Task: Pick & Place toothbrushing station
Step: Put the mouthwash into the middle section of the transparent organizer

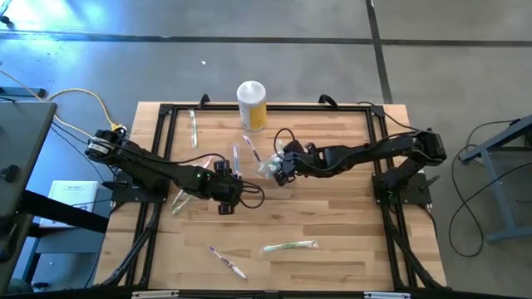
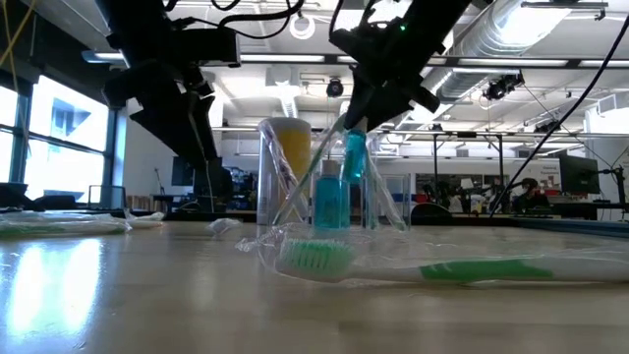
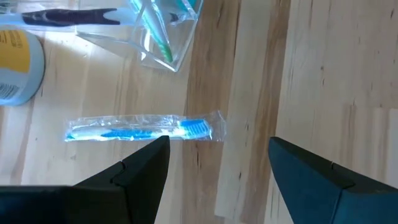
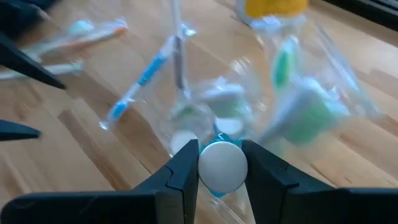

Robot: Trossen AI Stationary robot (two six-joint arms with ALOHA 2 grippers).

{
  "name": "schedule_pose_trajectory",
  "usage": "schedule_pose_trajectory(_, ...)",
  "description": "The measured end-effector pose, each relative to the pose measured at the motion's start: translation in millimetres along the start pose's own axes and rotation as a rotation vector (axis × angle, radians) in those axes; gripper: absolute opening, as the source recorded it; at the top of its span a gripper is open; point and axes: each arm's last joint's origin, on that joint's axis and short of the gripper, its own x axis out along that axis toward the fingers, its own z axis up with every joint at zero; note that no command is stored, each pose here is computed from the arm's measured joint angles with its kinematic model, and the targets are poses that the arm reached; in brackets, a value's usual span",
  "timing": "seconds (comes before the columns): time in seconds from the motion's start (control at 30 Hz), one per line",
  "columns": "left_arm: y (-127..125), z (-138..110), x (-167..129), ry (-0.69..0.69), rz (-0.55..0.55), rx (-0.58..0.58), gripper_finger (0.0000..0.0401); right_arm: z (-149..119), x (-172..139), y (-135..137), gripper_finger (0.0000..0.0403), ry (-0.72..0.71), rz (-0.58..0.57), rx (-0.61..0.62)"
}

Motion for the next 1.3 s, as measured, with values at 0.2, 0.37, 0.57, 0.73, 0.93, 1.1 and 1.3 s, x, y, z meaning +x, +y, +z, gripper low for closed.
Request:
schedule_pose_trajectory(0.2, 0.5, -2.0, 0.0, 0.020, 0.004, -0.018, 0.0264, 0.9, 1.9, -2.7, 0.0095, 0.004, -0.012, 0.042)
schedule_pose_trajectory(0.37, 0.6, -2.2, 0.0, 0.022, 0.005, -0.022, 0.0264, 1.6, 2.3, -3.4, 0.0095, 0.006, -0.013, 0.052)
schedule_pose_trajectory(0.57, 0.6, -2.2, 0.0, 0.022, 0.005, -0.022, 0.0264, 1.4, 2.3, -3.4, 0.0095, 0.009, -0.011, 0.055)
schedule_pose_trajectory(0.73, 0.5, -1.8, 0.0, 0.018, 0.004, -0.024, 0.0264, 1.4, 2.3, -3.5, 0.0095, 0.008, -0.012, 0.074)
schedule_pose_trajectory(0.93, 0.5, -1.8, 0.0, 0.018, 0.004, -0.024, 0.0264, 1.2, 2.3, -3.5, 0.0095, 0.010, -0.013, 0.080)
schedule_pose_trajectory(1.1, 0.5, -1.9, 0.0, 0.018, 0.004, -0.024, 0.0264, -0.5, 6.3, -2.7, 0.0096, 0.013, -0.020, 0.097)
schedule_pose_trajectory(1.3, 0.5, -2.0, 0.0, 0.019, 0.004, -0.023, 0.0264, -5.1, 17.8, -2.7, 0.0096, 0.038, -0.038, 0.091)
